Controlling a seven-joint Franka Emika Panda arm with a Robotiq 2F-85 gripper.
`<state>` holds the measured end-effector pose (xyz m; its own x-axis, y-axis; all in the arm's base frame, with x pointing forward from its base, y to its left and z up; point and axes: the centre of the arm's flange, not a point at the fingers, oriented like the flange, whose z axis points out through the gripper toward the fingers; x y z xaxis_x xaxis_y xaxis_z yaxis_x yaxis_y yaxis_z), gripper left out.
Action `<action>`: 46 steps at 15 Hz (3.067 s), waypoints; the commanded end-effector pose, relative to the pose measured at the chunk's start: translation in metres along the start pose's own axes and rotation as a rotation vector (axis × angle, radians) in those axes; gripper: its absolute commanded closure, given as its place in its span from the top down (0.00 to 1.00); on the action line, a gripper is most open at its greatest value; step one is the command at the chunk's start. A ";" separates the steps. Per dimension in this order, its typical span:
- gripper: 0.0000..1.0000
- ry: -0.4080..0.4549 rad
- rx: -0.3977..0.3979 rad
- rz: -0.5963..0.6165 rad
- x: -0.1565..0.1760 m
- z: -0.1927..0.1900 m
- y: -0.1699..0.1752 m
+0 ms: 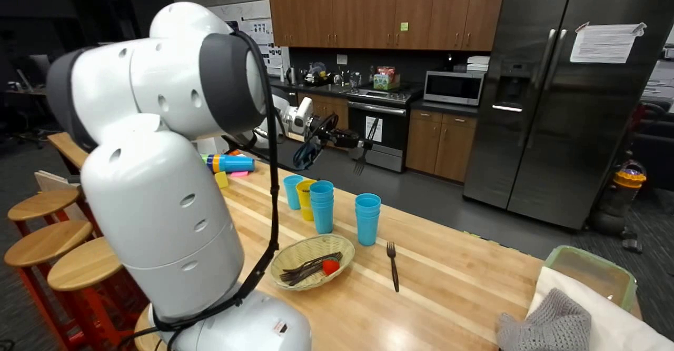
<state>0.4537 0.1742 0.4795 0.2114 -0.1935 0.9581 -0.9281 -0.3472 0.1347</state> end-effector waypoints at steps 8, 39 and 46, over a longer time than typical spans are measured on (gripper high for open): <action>0.00 0.006 -0.200 -0.076 -0.022 0.059 -0.043; 1.00 -0.354 -0.285 0.206 0.039 -0.002 0.083; 1.00 -0.412 -0.304 0.233 0.045 -0.016 0.114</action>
<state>0.3716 0.1446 0.5386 0.0521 -0.5754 0.8162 -0.9977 0.0049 0.0672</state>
